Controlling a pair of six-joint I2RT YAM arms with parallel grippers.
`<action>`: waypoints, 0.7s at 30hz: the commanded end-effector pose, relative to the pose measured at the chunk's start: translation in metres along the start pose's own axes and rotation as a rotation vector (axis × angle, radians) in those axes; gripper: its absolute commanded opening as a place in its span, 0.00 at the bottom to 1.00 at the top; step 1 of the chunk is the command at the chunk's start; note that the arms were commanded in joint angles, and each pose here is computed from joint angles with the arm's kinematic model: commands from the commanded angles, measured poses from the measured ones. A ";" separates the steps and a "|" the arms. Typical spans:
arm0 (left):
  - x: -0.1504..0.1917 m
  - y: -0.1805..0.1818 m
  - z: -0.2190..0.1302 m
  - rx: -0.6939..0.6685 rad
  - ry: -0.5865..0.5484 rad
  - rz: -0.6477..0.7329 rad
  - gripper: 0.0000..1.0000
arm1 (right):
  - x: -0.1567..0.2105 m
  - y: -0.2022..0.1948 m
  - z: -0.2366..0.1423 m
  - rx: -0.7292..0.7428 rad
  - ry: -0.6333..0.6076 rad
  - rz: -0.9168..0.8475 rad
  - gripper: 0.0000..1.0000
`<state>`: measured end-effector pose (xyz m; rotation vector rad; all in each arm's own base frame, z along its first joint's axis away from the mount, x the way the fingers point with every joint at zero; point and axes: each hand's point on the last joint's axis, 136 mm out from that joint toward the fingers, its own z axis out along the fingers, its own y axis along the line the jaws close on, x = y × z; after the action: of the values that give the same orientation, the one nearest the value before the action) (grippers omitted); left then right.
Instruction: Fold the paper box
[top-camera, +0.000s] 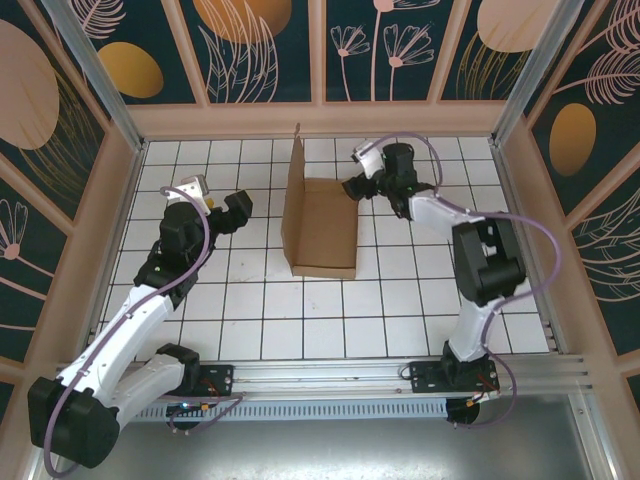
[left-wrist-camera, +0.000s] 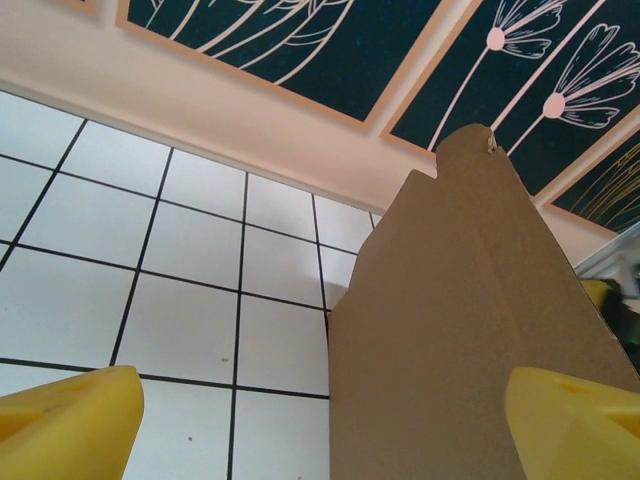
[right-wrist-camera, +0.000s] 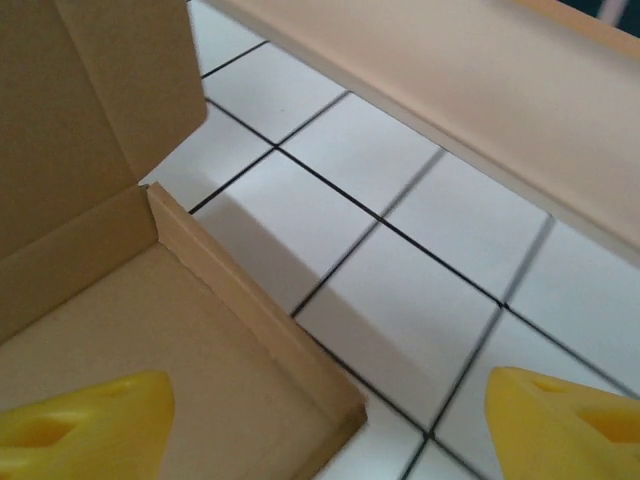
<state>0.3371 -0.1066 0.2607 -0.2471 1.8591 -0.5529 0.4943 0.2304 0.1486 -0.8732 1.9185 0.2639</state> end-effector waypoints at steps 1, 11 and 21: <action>-0.003 -0.005 -0.002 0.024 -0.008 0.023 0.92 | 0.006 0.020 0.021 -0.154 0.023 -0.176 0.82; 0.006 -0.003 0.007 0.020 0.025 0.031 0.92 | 0.033 0.049 0.088 -0.229 0.098 -0.247 0.79; 0.013 0.000 0.008 0.022 0.039 0.019 0.91 | 0.054 0.041 0.112 -0.117 0.220 -0.280 0.49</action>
<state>0.3397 -0.1122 0.2487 -0.2215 1.8986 -0.5574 0.5310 0.3005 0.0531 -1.2761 1.8935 0.1744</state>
